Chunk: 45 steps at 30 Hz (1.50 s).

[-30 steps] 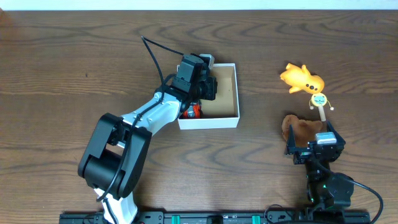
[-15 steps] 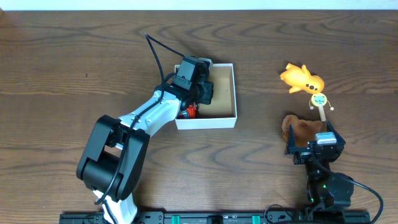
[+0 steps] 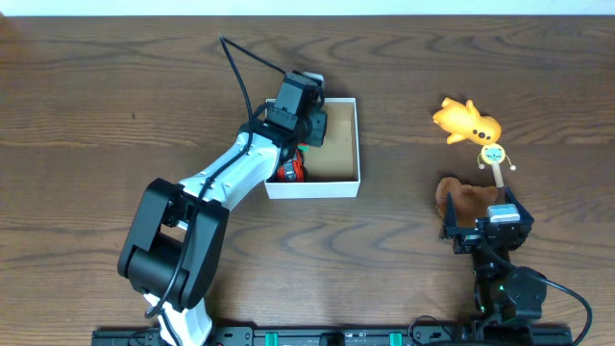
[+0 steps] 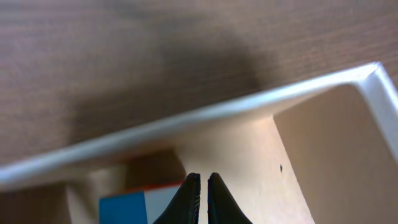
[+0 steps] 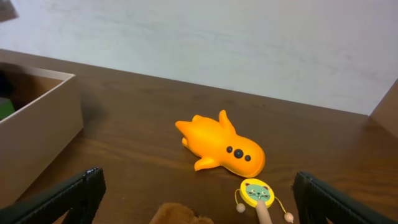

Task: Pack container
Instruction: 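Lower the colour cube into the box beside the truck, then open the left gripper to release the cube in the box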

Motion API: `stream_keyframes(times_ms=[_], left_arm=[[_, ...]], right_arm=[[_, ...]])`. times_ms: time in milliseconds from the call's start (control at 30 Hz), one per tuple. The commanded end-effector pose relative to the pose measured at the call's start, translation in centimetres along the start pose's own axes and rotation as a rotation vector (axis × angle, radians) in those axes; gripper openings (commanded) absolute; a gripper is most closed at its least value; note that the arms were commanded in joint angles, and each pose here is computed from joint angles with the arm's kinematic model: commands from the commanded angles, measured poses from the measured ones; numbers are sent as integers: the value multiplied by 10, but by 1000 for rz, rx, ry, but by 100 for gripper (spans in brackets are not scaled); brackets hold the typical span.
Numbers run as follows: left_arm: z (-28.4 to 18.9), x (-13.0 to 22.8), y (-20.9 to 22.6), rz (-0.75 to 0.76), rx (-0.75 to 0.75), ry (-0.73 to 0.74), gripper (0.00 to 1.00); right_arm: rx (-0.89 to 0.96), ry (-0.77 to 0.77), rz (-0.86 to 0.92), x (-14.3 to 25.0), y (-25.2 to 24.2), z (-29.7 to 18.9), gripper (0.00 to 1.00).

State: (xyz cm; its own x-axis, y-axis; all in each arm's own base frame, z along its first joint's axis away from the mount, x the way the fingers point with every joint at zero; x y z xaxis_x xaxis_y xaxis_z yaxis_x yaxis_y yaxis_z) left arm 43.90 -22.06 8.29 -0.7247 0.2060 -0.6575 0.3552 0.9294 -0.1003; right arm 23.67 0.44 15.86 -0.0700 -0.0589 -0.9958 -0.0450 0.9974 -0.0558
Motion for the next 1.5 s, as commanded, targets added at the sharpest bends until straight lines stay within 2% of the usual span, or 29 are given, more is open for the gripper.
stream_keyframes(times_ms=[0,200,467,633,867,1467], left_arm=[[-9,-19,3,42,-28,-50,7],[-9,-19,-1,55,-20,-48,6],[-9,-6,-25,223,35,-6,6],[-10,1,-36,232,84,17,6],[-10,15,-27,247,38,80,6],[1,30,-12,316,-35,136,6]], right_arm=[[-2,1,-7,1,1,0,99],[-2,1,-7,1,1,0,99],[-2,1,-8,1,1,0,99],[-2,1,-8,1,1,0,99],[-2,1,-7,1,1,0,99],[-2,1,-7,1,1,0,99]])
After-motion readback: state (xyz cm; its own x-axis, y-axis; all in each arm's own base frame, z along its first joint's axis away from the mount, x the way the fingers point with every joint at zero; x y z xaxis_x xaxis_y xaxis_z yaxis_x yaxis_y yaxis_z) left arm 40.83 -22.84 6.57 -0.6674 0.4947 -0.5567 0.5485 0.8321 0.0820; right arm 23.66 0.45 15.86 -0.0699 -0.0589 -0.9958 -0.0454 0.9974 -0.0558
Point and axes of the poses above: each gripper's point midway between its finger pads, its own z axis out along the fingers, its own y axis along the line the jaws close on, x = y × z, the point moved 1 cm from there along -z, back along the fingers, and after that the axes turned 3 degrees about z, right-handed, at the moved point
